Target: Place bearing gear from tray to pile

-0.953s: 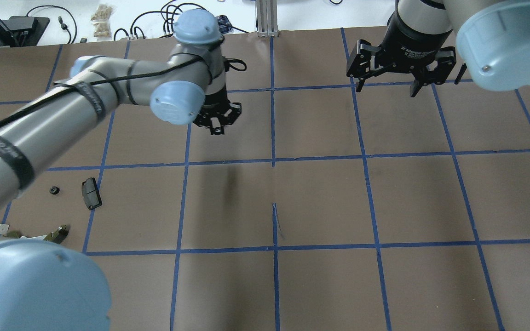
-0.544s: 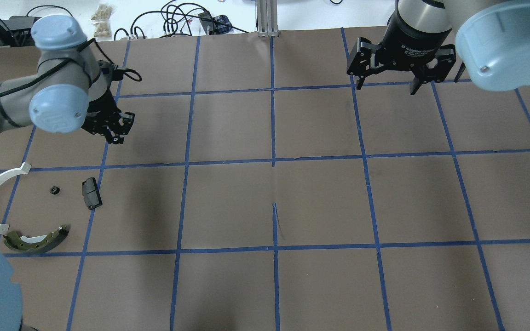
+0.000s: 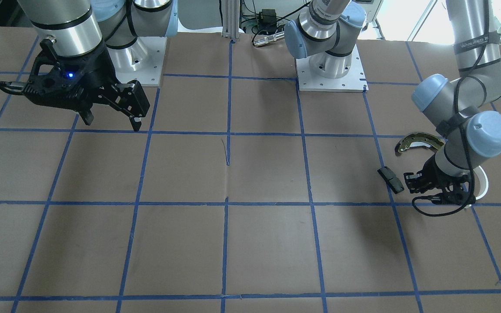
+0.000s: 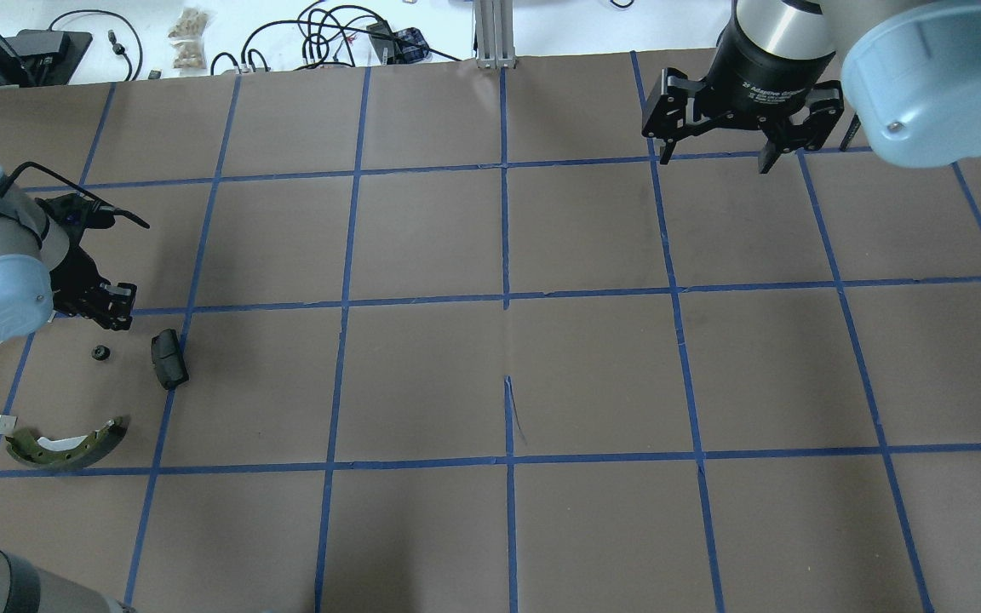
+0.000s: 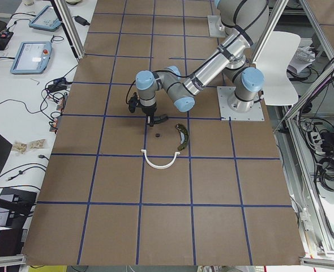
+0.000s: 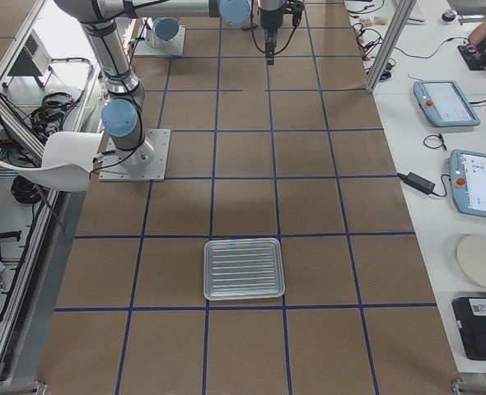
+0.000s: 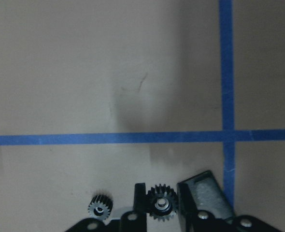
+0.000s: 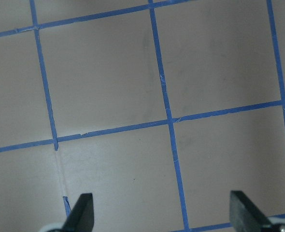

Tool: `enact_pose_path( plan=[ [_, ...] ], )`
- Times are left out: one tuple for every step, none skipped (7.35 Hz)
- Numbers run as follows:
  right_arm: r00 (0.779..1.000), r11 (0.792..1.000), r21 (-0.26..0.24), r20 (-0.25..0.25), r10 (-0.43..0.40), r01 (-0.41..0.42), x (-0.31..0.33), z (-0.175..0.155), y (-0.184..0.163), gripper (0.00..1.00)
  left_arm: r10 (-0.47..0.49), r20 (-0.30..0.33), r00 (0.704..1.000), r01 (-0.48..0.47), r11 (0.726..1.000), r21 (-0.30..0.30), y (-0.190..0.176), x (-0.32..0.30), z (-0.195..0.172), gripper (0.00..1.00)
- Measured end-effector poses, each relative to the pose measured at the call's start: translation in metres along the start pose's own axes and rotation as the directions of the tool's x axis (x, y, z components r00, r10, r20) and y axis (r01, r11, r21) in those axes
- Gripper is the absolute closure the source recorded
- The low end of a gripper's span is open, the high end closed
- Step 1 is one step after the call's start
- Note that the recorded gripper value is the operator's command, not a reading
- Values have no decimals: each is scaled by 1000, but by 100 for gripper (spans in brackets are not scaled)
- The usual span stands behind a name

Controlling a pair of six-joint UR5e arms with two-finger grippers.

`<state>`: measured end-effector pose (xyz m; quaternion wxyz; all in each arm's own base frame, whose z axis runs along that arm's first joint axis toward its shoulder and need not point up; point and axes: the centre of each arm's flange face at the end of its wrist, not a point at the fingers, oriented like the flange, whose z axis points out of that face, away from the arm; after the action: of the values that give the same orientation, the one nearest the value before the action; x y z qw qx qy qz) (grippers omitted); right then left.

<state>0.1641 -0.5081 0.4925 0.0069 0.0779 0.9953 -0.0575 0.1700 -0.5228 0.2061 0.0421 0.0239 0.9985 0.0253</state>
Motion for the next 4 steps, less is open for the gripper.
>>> enact_pose_path(
  plan=[
    [1000,1000,0,-1,0,0,0,0,0,0,4,-6,1000,-4,1000,-4,6,-4,7,98],
    [1000,1000,2,0,-1,1,0,0,0,0,9,-11,1000,-9,1000,-10,10,-6,12,96],
    [1000,1000,4,1,0,0,0,-1,-1,0,13,-13,1000,-13,1000,-15,12,-6,14,92],
    [1000,1000,5,2,2,-2,1,-1,-1,0,15,-13,1000,-15,1000,-19,14,-5,15,75]
  ],
)
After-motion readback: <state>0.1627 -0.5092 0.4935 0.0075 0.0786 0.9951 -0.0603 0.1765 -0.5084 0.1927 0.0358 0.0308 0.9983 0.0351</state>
